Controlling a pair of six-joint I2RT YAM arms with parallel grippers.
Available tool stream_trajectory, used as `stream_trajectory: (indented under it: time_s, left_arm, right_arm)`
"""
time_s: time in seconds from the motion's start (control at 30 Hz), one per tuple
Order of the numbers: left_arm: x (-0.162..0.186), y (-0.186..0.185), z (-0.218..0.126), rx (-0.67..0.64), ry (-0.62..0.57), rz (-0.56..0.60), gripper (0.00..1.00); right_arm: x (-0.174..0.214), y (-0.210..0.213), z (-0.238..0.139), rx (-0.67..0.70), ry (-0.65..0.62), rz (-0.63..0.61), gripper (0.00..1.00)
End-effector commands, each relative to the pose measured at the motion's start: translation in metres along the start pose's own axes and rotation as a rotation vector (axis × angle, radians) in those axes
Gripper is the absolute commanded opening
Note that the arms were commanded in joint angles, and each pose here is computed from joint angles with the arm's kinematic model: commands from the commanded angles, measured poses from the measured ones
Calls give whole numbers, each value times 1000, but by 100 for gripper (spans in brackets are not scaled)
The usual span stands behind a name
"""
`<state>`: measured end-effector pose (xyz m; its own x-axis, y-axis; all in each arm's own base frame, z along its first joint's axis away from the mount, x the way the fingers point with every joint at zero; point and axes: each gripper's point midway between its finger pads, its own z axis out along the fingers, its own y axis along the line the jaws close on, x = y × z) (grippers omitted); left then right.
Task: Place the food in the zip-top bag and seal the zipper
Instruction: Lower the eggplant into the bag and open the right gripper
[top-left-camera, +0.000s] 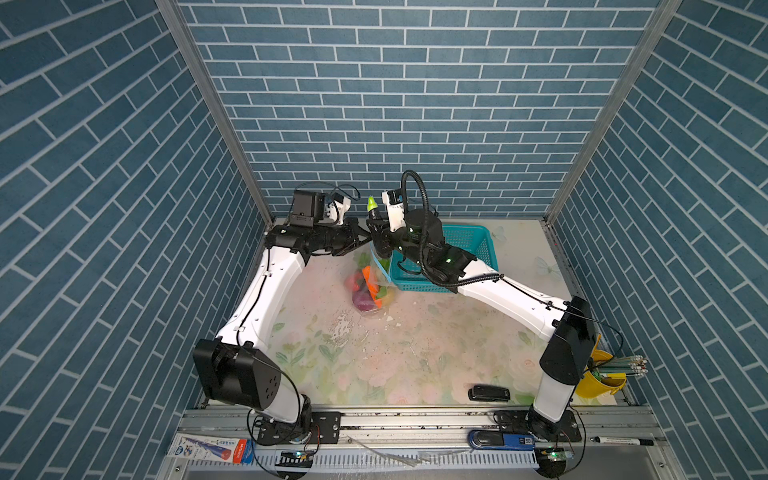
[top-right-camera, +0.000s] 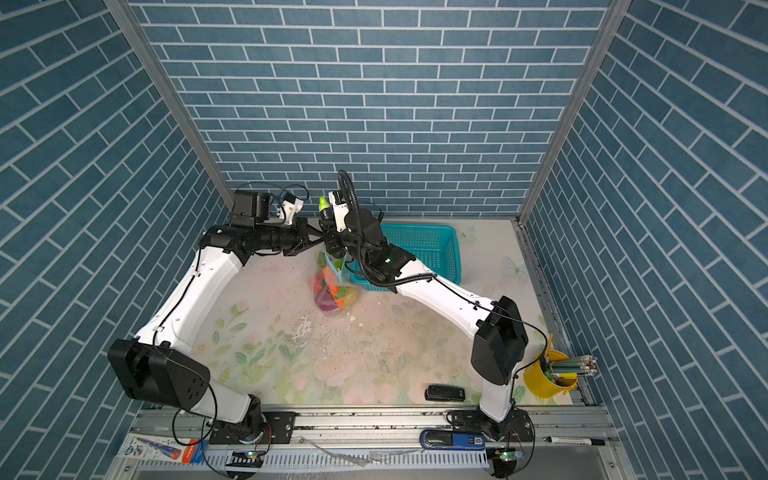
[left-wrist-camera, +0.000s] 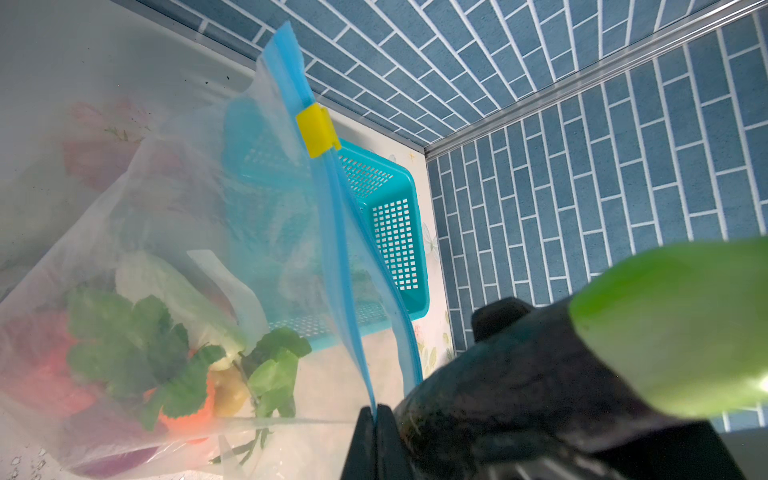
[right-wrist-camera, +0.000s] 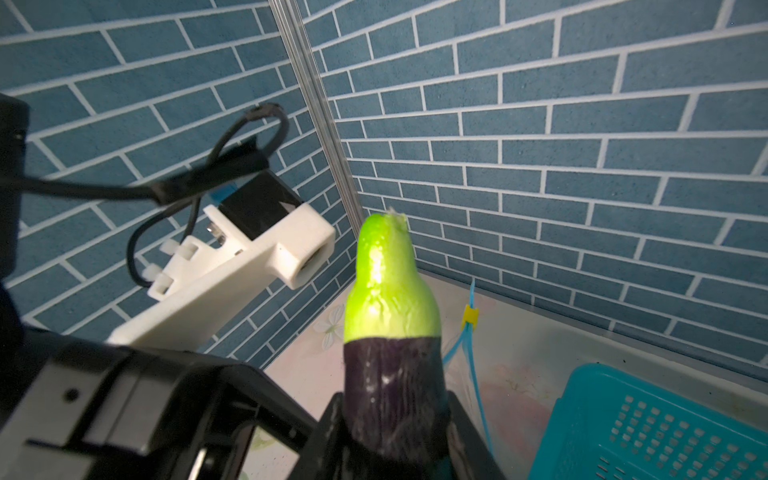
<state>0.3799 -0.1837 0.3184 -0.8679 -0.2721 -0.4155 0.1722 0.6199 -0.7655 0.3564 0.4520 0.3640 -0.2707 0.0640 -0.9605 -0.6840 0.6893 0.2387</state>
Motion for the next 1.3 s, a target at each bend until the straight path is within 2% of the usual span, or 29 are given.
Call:
stream_trajectory:
  time_s: [0.0, 0.57, 0.6, 0.67, 0.73, 1.0, 1.27]
  left_arm:
    - [-1, -15, -11, 18, -23, 43, 0]
    - [-1, -15, -12, 17, -25, 43, 0]
    - [-1, -15, -11, 18, -24, 43, 0]
    - [-1, -15, -12, 17, -25, 43, 0]
    - [-1, -15, -11, 17, -24, 43, 0]
    - [-1, -14, -10, 16, -23, 41, 0]
    - [0, -16, -12, 18, -24, 47, 0]
  right_arm:
    - [3, -2, -2, 16, -2, 33, 29]
    - [6, -4, -1, 27, 9, 34, 46]
    - [6, -4, -1, 25, 11, 34, 45]
    - [7, -4, 0, 28, 12, 37, 35]
    - [7, -4, 0, 29, 13, 37, 30]
    - [2, -1, -3, 13, 13, 24, 29]
    - [-16, 0, -22, 17, -20, -57, 32]
